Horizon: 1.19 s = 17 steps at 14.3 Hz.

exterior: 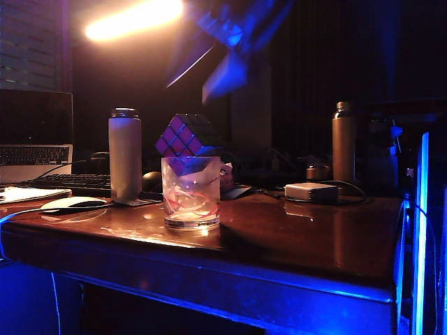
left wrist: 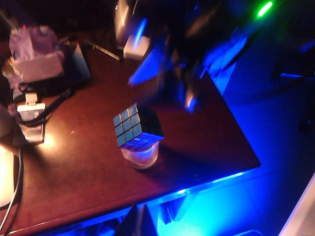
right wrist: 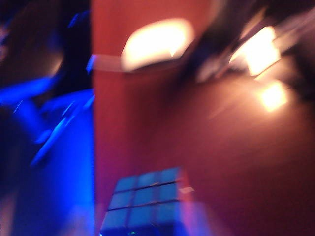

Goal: Stack the Rubik's Cube on top of the glass cup.

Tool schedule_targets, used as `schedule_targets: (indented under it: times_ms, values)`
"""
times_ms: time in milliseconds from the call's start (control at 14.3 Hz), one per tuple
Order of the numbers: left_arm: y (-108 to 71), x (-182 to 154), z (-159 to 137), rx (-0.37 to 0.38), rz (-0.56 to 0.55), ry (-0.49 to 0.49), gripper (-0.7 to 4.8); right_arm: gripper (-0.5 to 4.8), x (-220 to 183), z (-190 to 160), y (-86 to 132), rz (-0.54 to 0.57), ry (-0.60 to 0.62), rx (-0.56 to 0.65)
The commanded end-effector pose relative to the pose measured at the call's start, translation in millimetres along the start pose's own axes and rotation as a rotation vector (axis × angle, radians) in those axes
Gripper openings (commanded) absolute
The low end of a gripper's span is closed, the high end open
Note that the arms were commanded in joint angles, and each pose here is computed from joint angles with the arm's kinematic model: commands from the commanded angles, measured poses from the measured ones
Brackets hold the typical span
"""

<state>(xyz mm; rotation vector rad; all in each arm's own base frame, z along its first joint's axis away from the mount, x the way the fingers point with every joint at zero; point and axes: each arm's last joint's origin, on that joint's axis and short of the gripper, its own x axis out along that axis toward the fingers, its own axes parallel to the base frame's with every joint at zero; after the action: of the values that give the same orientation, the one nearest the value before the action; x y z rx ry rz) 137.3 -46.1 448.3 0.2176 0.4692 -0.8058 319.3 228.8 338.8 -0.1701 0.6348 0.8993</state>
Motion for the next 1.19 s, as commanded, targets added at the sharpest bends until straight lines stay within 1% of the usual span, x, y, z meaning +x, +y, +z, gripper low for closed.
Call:
schedule_targets:
  times_ms: [70, 210, 280, 350, 490, 560, 700, 770, 840, 910, 980, 1120, 1190]
  values:
    - [-7.5, -9.2, -5.4, -0.028, -0.011, 0.023, -0.05, -0.01, -64.7, 22.4, 12.7, -0.206, -0.150, -0.039]
    - [-16.6, -22.2, -12.6, -0.031, 0.017, 0.042, -0.05, -0.01, -108.9, 27.9, 23.2, -0.310, -0.229, -0.030]
    - [-22.5, -31.6, -16.2, -0.024, 0.051, 0.038, -0.05, -0.01, -128.3, 28.5, 27.5, -0.370, -0.262, -0.009]
    - [-30.4, -43.9, -21.0, -0.021, 0.088, 0.023, -0.05, -0.01, -148.3, 27.6, 33.0, -0.402, -0.290, -0.010]
    - [-47.1, -65.5, -36.9, -0.065, 0.154, -0.028, -0.05, -0.01, -174.3, 27.1, 41.2, -0.408, -0.349, -0.017]
    - [-56.4, -75.0, -50.0, -0.069, 0.186, -0.053, -0.05, -0.01, -182.0, 27.5, 43.4, -0.417, -0.374, -0.019]
    - [-71.1, -85.5, -84.8, -0.094, 0.293, -0.084, -0.05, -0.01, -186.4, 30.5, 44.7, -0.423, -0.417, -0.033]
    - [-75.9, -85.6, -105.1, -0.090, 0.363, -0.102, -0.05, -0.01, -185.3, 33.2, 44.5, -0.419, -0.459, -0.041]
    - [-77.8, -77.4, -128.7, -0.120, 0.410, -0.171, -0.05, -0.01, -181.4, 36.5, 43.9, -0.398, -0.534, -0.055]
    - [-75.8, -65.7, -145.2, -0.133, 0.435, -0.222, -0.05, -0.01, -177.8, 37.1, 43.2, -0.389, -0.568, -0.069]
    - [-72.4, -52.3, -159.4, -0.146, 0.445, -0.252, -0.05, -0.01, -173.7, 36.3, 43.0, -0.378, -0.583, -0.089]
    - [-61.1, -22.2, -185.1, -0.223, 0.497, -0.293, -0.05, -0.01, -166.1, 29.2, 43.6, -0.333, -0.603, -0.106]
    - [-55.0, -7.2, -194.0, -0.243, 0.501, -0.322, -0.05, -0.01, -165.7, 24.0, 44.2, -0.333, -0.616, -0.108]
